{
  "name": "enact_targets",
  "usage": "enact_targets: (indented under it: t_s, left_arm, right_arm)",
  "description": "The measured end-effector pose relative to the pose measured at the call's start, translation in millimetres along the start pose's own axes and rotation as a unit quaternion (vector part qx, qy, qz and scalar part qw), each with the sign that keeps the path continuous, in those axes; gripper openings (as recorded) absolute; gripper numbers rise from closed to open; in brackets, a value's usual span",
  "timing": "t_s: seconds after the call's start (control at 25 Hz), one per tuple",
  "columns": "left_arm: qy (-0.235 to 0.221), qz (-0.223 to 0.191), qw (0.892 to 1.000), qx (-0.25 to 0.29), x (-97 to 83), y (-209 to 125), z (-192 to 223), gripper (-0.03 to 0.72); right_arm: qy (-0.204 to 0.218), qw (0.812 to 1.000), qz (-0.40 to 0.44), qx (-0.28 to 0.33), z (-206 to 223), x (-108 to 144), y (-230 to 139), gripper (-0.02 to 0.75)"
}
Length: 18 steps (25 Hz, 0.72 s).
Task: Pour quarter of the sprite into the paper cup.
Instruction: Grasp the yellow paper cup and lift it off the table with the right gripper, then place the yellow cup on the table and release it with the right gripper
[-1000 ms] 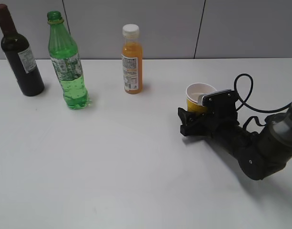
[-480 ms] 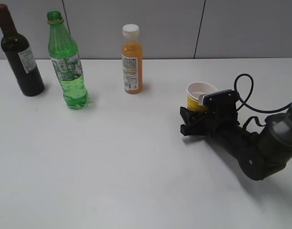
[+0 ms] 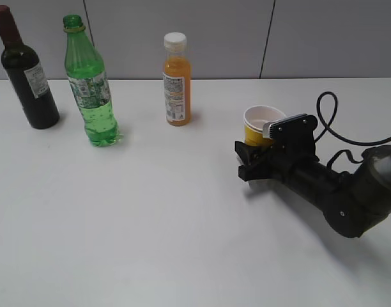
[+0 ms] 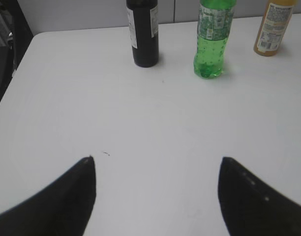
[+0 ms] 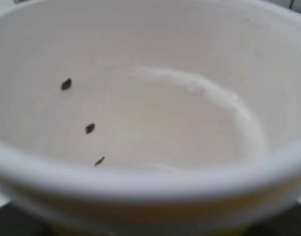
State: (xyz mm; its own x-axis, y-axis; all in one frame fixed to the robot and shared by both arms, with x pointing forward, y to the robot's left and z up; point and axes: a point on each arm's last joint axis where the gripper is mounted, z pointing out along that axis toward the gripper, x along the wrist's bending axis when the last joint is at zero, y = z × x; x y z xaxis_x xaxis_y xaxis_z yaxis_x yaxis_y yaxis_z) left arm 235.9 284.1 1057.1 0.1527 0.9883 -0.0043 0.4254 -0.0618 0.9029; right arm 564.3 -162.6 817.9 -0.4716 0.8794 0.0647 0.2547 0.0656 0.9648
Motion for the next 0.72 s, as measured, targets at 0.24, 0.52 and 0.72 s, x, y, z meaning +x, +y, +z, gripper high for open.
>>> enact_targets:
  t_s: [0.24, 0.52, 0.72]
  left_arm:
    - [0.000, 0.000, 1.000, 0.000, 0.0, 0.0, 0.0, 0.589]
    - [0.000, 0.000, 1.000, 0.000, 0.0, 0.0, 0.0, 0.589]
    - [0.000, 0.000, 1.000, 0.000, 0.0, 0.0, 0.0, 0.589]
  right_arm:
    - [0.117, 0.991, -0.056, -0.021, -4.5, 22.0, 20.5, 0.443]
    - [0.255, 0.960, -0.118, -0.009, -14.2, 45.5, 14.8, 0.443]
    - [0.329, 0.933, -0.148, -0.005, -21.5, 59.6, 10.8, 0.443]
